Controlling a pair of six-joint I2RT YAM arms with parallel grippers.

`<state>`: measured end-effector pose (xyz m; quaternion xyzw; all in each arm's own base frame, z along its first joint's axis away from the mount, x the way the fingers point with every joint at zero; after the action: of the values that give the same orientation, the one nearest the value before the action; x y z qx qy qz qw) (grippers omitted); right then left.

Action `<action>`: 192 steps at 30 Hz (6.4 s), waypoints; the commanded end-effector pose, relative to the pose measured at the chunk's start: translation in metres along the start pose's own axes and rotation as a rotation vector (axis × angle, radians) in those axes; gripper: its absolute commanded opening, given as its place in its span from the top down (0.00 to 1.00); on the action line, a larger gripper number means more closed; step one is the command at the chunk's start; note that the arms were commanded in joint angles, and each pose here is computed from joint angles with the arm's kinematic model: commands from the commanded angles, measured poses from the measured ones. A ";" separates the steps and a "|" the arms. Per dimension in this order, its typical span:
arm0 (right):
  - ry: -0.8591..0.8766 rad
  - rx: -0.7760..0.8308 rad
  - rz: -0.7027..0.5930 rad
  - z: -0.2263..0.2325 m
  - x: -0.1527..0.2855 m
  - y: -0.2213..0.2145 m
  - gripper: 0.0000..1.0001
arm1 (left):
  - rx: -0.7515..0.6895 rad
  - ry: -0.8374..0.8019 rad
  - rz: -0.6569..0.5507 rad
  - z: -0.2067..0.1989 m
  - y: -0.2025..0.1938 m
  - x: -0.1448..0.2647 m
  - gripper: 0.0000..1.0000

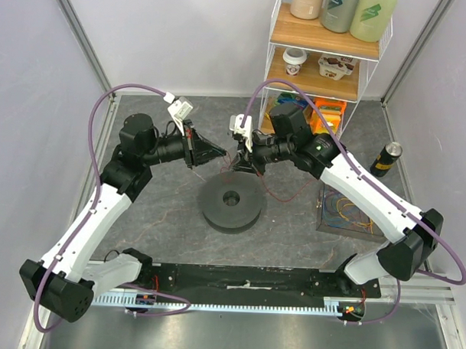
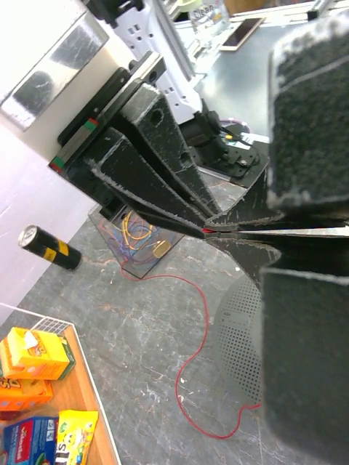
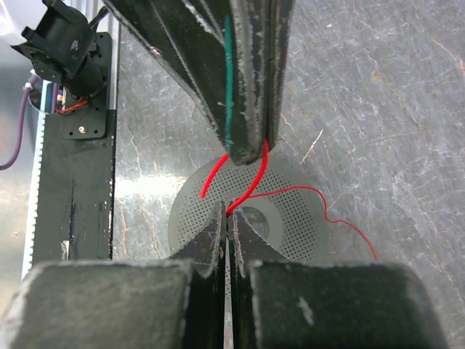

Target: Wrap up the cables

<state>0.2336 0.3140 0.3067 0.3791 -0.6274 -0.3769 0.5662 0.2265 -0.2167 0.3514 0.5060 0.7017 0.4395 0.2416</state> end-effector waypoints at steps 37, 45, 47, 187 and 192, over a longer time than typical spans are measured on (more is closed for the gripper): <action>-0.328 0.091 -0.269 -0.024 0.015 0.059 0.29 | -0.011 0.092 -0.245 -0.003 0.038 0.010 0.98; -0.389 0.093 -0.271 -0.030 0.012 0.059 0.48 | 0.061 0.100 -0.264 0.001 0.038 0.007 0.98; -0.391 0.089 -0.282 -0.031 0.011 0.061 0.54 | 0.071 0.093 -0.270 0.000 0.038 0.006 0.98; -0.447 -0.128 0.001 -0.066 0.157 -0.063 1.00 | 0.085 -0.002 0.365 0.124 -0.102 0.011 0.98; -0.369 -0.103 -0.004 -0.055 0.155 -0.059 1.00 | -0.355 -0.005 0.455 0.091 -0.105 0.023 0.98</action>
<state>0.2952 0.1409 0.3038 0.2259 -0.7069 -0.4924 0.4547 0.2654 -0.1733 0.2043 0.6258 0.6147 0.4632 0.1262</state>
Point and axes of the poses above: each gripper's point midway between its finger pads, its own x axis back along the fingers, its own z axis along the line the jaws close on, y = z × x, the point moved 3 cm from there along x, back along the fingers, and after that the axes turned 4 degrees about x, right-handed, at the moved point
